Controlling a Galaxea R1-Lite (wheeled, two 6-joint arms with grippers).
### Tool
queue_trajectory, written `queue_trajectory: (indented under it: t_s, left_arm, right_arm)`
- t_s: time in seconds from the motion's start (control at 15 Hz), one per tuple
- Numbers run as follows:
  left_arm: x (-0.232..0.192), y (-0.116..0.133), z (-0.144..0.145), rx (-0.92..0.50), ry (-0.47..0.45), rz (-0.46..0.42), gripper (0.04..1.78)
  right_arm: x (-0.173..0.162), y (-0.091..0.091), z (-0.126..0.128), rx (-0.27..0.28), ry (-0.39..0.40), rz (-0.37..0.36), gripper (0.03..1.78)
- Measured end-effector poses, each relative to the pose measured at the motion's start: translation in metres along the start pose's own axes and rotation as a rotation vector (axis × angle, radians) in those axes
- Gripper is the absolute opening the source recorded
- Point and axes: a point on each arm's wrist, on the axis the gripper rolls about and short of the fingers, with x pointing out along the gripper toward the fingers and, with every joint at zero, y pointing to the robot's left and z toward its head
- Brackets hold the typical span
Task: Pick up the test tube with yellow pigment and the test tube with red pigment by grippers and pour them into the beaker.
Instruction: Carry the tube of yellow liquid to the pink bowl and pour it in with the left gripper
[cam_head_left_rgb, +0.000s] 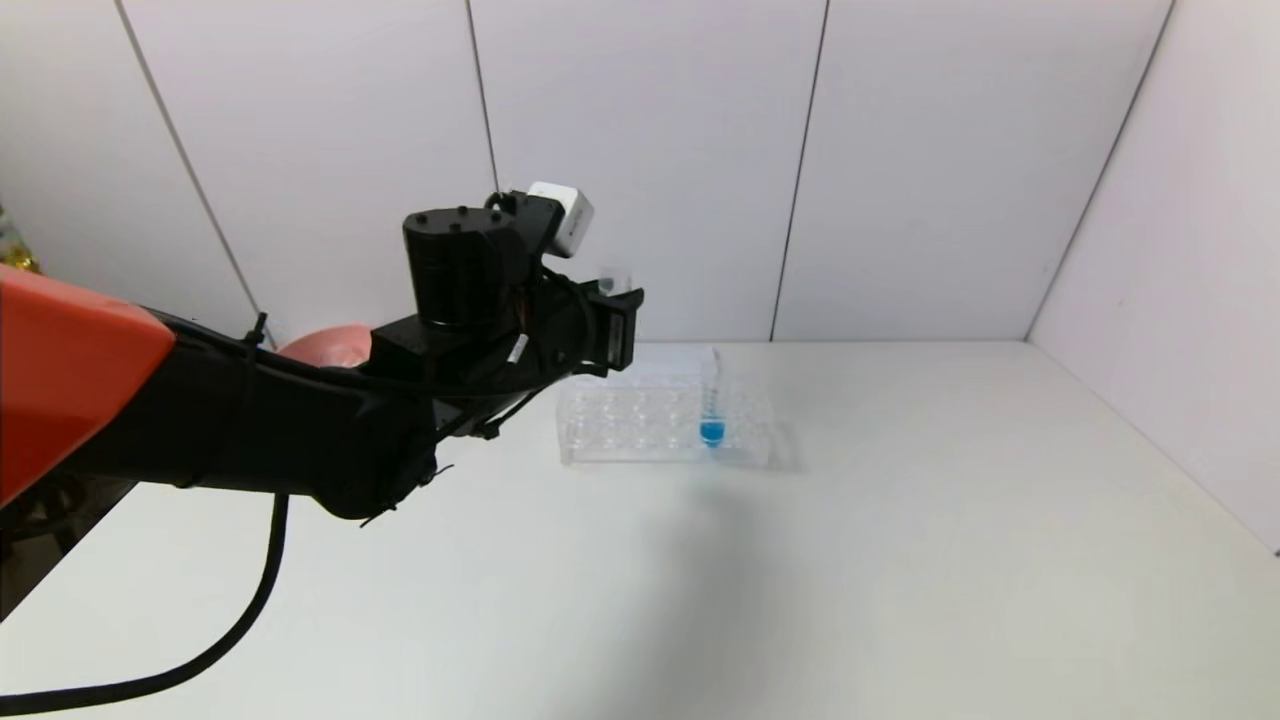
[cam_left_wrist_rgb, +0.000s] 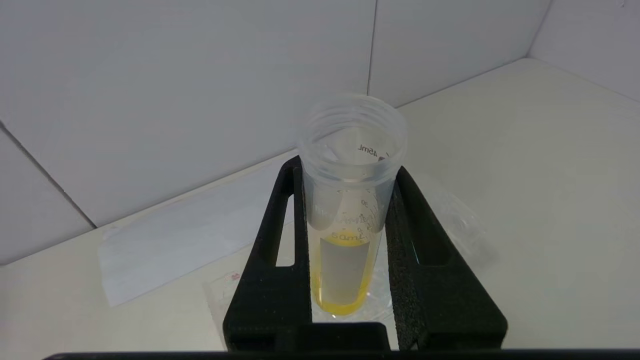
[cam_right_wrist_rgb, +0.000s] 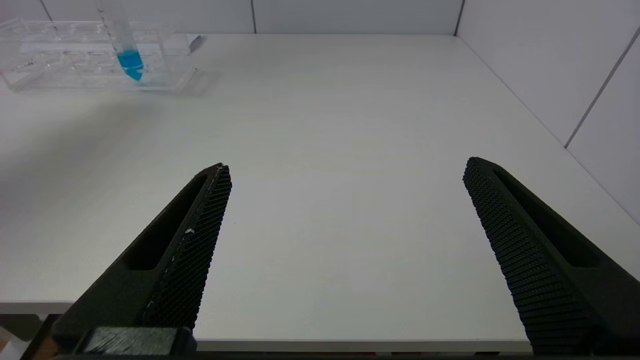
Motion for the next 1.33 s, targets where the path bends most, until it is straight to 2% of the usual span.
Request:
queue_trajectory:
  t_s: [0.47, 1.07, 1.33]
  left_arm:
    - [-0.018, 0.018, 0.017, 0.015, -0.031, 0.106, 0.45]
    - [-0.036, 0.069, 0.017, 0.04, -0.021, 0.282, 0.45]
    - [-0.039, 0.085, 0.013, 0.047, -0.005, 0.327, 0.45]
  right_arm:
    - [0.0, 0.0, 0.0, 0.0, 0.0, 0.0, 1.7]
    - [0.0, 0.0, 0.0, 0.0, 0.0, 0.0, 1.7]
    - [0.0, 0.0, 0.0, 0.0, 0.0, 0.0, 1.7]
